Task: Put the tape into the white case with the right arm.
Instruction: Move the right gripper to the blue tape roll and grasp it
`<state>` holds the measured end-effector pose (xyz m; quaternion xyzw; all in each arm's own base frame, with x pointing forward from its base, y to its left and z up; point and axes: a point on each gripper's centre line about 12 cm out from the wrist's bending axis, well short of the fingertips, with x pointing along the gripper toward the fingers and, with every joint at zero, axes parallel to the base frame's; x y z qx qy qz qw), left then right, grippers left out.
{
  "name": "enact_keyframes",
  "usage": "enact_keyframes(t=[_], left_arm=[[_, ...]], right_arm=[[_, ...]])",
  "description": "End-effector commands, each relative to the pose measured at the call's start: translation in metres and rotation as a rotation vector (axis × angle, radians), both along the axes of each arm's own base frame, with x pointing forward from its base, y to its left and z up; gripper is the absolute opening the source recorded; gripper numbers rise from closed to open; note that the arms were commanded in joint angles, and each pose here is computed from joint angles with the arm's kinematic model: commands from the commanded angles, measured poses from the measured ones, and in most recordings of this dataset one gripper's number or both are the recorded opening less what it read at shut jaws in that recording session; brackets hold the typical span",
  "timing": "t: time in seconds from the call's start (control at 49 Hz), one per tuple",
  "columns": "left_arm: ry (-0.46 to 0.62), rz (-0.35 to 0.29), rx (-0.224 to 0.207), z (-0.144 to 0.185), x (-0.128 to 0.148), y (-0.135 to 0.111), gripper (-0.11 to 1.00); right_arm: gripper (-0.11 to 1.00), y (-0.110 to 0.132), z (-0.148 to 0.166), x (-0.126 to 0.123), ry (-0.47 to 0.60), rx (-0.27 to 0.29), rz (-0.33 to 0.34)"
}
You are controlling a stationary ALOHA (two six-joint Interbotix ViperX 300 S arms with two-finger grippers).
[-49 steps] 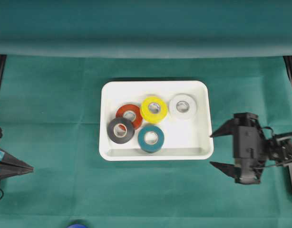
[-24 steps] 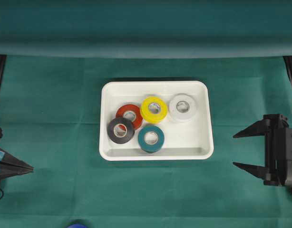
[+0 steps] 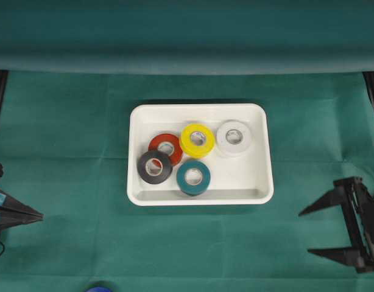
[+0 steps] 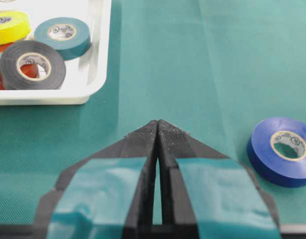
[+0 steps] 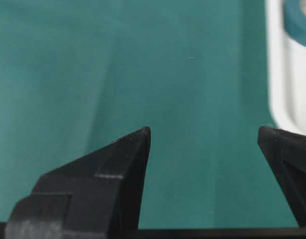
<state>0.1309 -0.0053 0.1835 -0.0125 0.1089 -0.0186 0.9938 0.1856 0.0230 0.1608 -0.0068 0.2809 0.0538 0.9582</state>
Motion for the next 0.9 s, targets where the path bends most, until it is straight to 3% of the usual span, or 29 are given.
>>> enact_keyframes(t=[0.0,0.225,0.409,0.878], left_arm=[[-0.012,0.002,-0.002,0.004,0.001,0.000,0.00],[-0.012,0.002,-0.002,0.004,0.001,0.000,0.00],[-0.014,0.002,-0.002,0.005,0.001,0.000,0.00],[-0.014,0.002,-0.002,0.005,0.001,0.000,0.00]], right_arm=[[0.64,0.005,0.005,0.002,-0.015,0.005,0.024],[0.61,0.007,0.006,0.008,-0.010,0.006,0.029],[0.49,0.015,0.019,0.035,-0.013,0.016,0.053],[0.49,0.041,0.026,0.175,0.048,-0.004,0.061]])
